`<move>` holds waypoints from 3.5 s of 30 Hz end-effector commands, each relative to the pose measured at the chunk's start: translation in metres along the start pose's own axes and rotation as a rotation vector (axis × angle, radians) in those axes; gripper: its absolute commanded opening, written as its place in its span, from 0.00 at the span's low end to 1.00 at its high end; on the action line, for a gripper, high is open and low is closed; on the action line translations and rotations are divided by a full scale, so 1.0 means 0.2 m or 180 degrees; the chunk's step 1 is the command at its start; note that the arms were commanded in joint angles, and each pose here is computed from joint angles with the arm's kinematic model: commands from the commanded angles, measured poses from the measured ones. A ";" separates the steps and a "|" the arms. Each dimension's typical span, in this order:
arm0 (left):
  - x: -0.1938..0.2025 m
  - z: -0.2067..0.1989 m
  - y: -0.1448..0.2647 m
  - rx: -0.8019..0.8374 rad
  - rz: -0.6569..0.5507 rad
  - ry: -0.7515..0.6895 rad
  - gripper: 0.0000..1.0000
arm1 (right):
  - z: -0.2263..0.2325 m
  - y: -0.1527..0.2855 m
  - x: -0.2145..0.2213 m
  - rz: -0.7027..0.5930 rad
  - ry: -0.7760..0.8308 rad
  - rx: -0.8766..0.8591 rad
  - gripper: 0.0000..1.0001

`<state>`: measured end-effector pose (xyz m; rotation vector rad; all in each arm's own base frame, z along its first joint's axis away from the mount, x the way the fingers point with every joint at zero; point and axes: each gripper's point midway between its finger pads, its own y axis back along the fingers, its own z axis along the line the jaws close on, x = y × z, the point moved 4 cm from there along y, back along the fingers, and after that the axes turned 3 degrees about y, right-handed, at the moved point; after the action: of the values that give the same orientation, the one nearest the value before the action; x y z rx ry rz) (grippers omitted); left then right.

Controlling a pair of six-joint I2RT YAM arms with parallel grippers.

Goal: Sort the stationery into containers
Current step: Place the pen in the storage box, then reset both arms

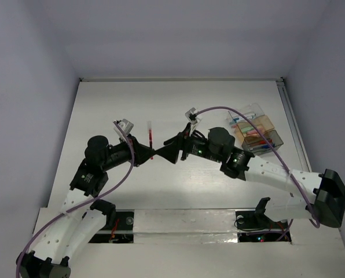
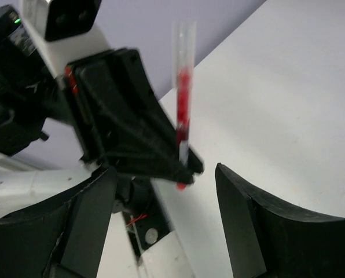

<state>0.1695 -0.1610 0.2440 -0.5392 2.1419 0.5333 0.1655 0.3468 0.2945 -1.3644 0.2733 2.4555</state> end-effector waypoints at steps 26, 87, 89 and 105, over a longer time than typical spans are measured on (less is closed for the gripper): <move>-0.03 -0.12 0.04 0.0360 -0.0221 -0.0216 0.35 | -0.37 0.00 -0.38 -0.0855 -0.0180 0.1101 0.00; -0.05 -0.22 0.12 0.0270 -0.0461 -0.0385 0.99 | -1.15 1.47 -0.33 -0.1845 -0.0626 0.4256 0.87; -0.06 -0.21 0.12 0.0222 -0.0475 -0.0369 0.99 | -1.04 1.41 -0.40 -0.1801 -0.0504 0.3844 1.00; -0.28 -0.17 0.23 -0.0385 -0.1112 -0.0430 0.99 | 0.09 1.38 -0.81 -0.2239 0.0782 0.1854 1.00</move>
<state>0.1514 -0.1422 0.2758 -0.7710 1.9534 0.5404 0.1639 0.0619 0.4196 -1.1100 0.5024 1.5342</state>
